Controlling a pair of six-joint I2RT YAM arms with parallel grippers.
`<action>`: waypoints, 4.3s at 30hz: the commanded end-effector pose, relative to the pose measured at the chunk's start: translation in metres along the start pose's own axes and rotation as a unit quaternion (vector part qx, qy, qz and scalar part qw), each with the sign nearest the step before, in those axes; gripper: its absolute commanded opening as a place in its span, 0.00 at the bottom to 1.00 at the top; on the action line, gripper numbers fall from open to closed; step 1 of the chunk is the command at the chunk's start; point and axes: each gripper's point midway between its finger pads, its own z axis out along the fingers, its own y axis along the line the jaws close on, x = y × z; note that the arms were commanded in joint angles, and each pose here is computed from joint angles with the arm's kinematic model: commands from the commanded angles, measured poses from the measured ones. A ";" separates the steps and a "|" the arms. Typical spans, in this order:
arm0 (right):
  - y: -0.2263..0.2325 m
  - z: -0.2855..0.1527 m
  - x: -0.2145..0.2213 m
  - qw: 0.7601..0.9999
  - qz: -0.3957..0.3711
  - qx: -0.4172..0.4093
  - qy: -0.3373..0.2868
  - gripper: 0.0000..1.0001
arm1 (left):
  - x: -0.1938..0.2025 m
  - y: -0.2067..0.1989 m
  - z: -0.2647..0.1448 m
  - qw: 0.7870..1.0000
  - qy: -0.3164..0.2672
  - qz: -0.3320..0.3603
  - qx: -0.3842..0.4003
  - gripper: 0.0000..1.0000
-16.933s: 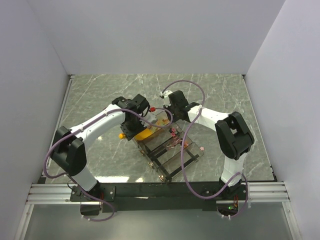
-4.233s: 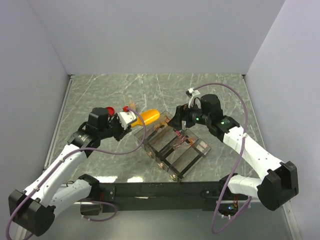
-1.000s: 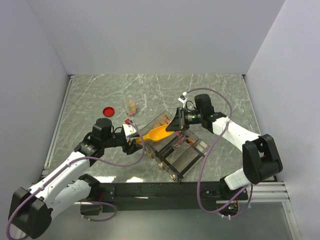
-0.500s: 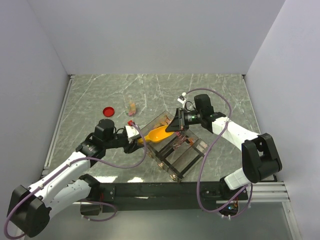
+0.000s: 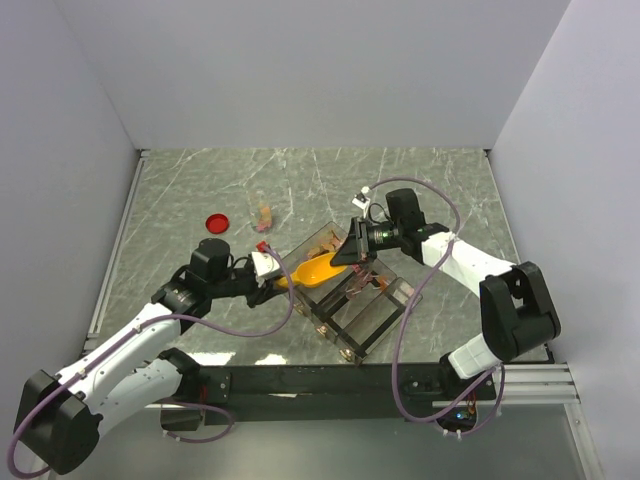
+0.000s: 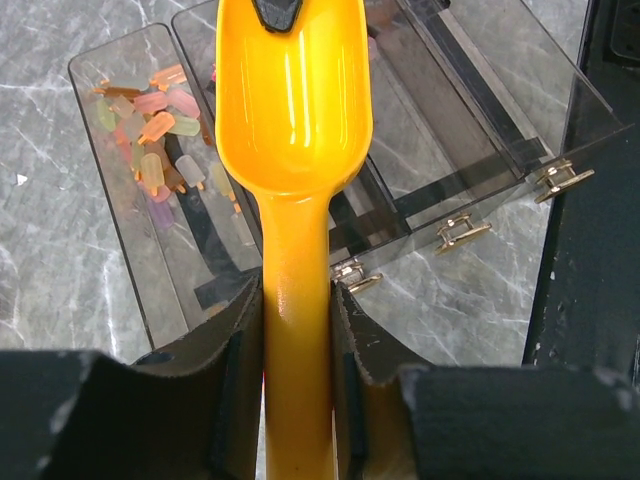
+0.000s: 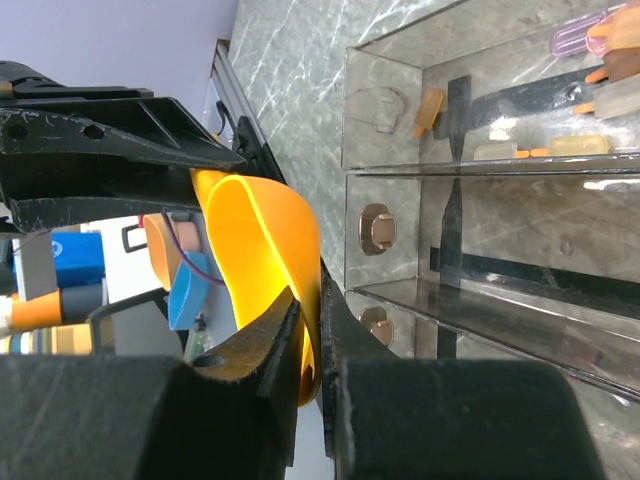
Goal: Pack the candies
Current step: Adjust the spatula, then scoop the fake candies from the storage box.
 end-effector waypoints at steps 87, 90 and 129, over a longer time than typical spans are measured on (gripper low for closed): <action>-0.124 0.026 -0.091 0.898 -0.270 0.347 -0.026 0.00 | 0.022 0.107 0.057 0.892 0.398 -0.123 -0.175 0.01; -0.123 0.027 -0.091 0.900 -0.270 0.340 -0.028 0.00 | 0.021 0.114 0.078 0.899 0.384 -0.126 -0.167 0.01; -0.131 0.022 -0.090 0.931 -0.222 0.287 -0.043 0.00 | 0.014 0.058 0.137 0.980 0.187 -0.051 -0.044 0.01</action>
